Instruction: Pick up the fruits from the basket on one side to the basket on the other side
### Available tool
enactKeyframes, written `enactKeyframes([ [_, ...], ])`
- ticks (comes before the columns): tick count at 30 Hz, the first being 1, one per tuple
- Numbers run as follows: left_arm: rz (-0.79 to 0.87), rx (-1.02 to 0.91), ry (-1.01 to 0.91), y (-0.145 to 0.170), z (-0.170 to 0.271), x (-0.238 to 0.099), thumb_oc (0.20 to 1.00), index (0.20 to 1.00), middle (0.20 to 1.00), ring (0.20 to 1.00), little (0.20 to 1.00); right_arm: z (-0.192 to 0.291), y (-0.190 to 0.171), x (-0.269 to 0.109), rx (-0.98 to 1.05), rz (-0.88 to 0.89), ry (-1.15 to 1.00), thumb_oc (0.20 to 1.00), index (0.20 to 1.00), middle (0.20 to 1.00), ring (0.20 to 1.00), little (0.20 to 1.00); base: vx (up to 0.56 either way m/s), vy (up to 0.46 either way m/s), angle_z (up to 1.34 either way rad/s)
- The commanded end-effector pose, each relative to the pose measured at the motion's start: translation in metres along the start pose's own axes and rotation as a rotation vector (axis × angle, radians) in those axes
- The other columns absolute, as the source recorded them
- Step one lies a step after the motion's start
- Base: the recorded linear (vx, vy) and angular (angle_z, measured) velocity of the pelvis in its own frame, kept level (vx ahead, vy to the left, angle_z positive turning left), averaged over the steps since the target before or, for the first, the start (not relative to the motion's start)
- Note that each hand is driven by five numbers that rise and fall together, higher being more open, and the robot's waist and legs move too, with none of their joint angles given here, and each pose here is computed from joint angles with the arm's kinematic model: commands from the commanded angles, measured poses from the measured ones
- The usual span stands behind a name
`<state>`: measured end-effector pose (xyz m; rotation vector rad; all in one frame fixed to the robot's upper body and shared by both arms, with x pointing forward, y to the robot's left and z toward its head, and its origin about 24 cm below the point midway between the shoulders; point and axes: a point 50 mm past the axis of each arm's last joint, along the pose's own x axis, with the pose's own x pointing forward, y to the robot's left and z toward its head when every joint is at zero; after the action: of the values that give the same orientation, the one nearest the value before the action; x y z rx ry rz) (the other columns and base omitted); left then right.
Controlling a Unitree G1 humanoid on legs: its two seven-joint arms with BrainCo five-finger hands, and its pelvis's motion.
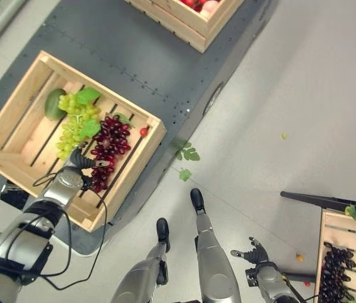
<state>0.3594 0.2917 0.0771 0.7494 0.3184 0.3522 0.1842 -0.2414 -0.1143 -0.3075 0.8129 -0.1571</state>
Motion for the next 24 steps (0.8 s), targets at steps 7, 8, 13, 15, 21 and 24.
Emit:
enactKeyframes([
  [7,0.170,-0.120,0.076,0.040,-0.022,0.002,1.000,1.000,1.000,1.000,1.000,-0.019,0.003,-0.006,0.024,-0.017,0.050,1.000,1.000,1.000,1.000,1.000,0.00,0.000,0.00],
  [8,0.165,-0.133,0.089,0.039,-0.026,0.001,1.000,1.000,1.000,1.000,1.000,-0.018,0.003,-0.005,0.026,-0.015,0.046,1.000,1.000,1.000,1.000,1.000,0.00,0.000,0.00],
  [13,0.130,-0.192,0.110,0.032,-0.036,-0.003,1.000,1.000,1.000,1.000,1.000,-0.011,0.003,-0.003,0.014,-0.012,0.037,1.000,1.000,1.000,1.000,1.000,0.00,0.000,0.00],
  [15,0.115,-0.199,0.114,0.028,-0.037,-0.004,1.000,1.000,1.000,1.000,1.000,-0.009,0.004,-0.002,0.011,-0.012,0.031,1.000,1.000,1.000,1.000,1.000,0.00,0.000,0.00],
  [21,0.046,-0.239,0.090,0.008,-0.032,-0.007,1.000,1.000,1.000,1.000,1.000,-0.001,0.003,0.000,0.016,-0.018,0.010,1.000,1.000,1.000,1.000,1.000,-0.02,-0.005,0.04],
  [24,-0.021,-0.266,0.050,-0.010,-0.024,-0.011,1.000,1.000,1.000,1.000,1.000,-0.001,0.002,0.001,0.018,-0.022,0.014,1.000,1.000,1.000,1.000,1.000,0.00,0.000,0.00],
])
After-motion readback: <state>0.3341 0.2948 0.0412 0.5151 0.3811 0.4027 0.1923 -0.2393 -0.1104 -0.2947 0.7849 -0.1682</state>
